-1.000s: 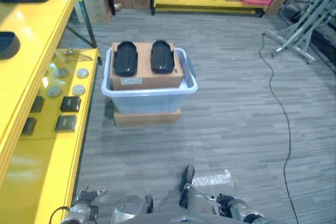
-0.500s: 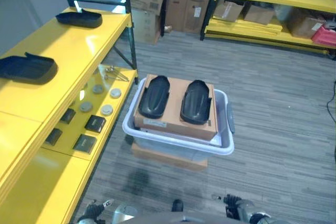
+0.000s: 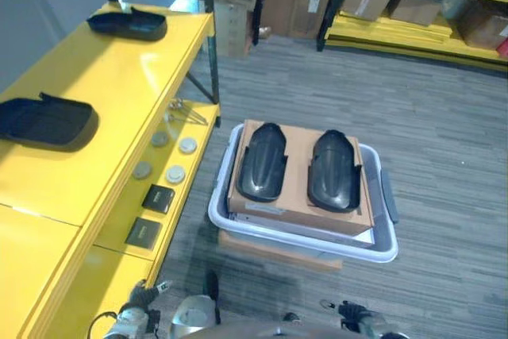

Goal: Move parts from the plastic box to the shelf.

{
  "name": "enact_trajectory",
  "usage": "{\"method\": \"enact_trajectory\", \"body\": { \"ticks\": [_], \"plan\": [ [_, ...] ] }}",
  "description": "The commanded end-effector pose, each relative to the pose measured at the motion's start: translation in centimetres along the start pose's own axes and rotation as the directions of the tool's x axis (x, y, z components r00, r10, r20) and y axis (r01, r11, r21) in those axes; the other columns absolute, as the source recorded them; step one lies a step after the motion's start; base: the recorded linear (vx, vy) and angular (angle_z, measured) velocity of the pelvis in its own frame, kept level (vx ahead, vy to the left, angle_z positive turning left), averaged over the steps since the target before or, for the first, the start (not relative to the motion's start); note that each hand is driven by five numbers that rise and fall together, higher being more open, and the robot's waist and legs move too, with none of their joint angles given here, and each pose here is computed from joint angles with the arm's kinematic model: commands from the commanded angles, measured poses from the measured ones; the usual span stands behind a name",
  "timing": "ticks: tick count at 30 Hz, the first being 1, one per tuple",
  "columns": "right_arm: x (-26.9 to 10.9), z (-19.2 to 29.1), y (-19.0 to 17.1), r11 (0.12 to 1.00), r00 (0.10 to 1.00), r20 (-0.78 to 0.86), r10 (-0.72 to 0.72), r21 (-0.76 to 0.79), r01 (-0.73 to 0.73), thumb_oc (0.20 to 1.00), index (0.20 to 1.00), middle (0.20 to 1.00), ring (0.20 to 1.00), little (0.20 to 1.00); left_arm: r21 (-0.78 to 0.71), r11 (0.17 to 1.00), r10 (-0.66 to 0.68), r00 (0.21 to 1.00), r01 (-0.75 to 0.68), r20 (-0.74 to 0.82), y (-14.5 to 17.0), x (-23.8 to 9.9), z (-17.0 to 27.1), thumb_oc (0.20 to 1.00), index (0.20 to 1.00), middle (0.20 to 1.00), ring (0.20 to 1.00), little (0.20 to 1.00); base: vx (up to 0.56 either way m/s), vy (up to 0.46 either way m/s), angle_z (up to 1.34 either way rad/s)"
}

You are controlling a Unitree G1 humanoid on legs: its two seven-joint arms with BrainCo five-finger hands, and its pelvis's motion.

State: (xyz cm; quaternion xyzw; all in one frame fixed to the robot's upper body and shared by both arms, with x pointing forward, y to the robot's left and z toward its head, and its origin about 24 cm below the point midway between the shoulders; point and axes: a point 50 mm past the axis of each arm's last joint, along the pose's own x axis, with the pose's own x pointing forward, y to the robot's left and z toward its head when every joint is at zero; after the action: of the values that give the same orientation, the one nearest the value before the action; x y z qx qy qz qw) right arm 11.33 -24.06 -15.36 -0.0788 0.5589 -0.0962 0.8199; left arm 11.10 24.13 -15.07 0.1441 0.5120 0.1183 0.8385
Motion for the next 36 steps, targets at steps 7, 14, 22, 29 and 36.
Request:
{"method": "enact_trajectory", "body": {
  "ticks": [7, 14, 22, 29, 36],
  "plan": [
    [-3.1, 11.2, -0.2, 0.993, 0.893, 0.447, -0.059, 0.12, 0.005, 1.0, 1.0, 1.0, 1.0, 1.0, 0.031, 0.999, -0.003, 0.999, 0.005, -0.048, -0.4, -0.6, -2.3, 1.0, 1.0, 1.0, 1.0, 1.0, 0.0, 0.026, -0.01],
    [-8.2, 17.7, -1.9, 0.978, 0.694, 0.714, -0.094, 0.196, -0.069, 1.0, 1.0, 1.0, 1.0, 1.0, 0.053, 0.999, -0.001, 0.998, 0.004, -0.064, -0.7, -1.0, -3.1, 1.0, 1.0, 1.0, 1.0, 1.0, 0.0, 0.002, -0.02],
    [-14.5, 21.7, -5.2, 0.965, 0.474, 0.864, -0.172, 0.245, -0.096, 1.0, 1.0, 1.0, 1.0, 1.0, 0.01, 0.999, 0.037, 0.993, -0.036, -0.111, 0.3, -1.3, -4.8, 1.0, 1.0, 1.0, 1.0, 1.0, 0.03, 0.009, -0.11],
    [-18.2, 23.3, -9.8, 0.94, 0.326, 0.881, -0.341, 0.33, 0.091, 1.0, 1.0, 1.0, 1.0, 1.0, -0.002, 0.998, 0.057, 0.986, -0.058, -0.159, 1.0, -2.0, -6.9, 1.0, 1.0, 1.0, 1.0, 1.0, 0.11, 0.006, -0.07],
    [-18.0, 25.1, -13.7, 0.793, 0.176, 0.79, -0.588, 0.519, 0.318, 1.0, 1.0, 1.0, 1.0, 1.0, 0.025, 0.999, 0.031, 0.999, -0.03, -0.04, 1.3, -1.3, -4.4, 1.0, 1.0, 1.0, 1.0, 1.0, -0.02, 0.002, -0.03]
  ]
}}
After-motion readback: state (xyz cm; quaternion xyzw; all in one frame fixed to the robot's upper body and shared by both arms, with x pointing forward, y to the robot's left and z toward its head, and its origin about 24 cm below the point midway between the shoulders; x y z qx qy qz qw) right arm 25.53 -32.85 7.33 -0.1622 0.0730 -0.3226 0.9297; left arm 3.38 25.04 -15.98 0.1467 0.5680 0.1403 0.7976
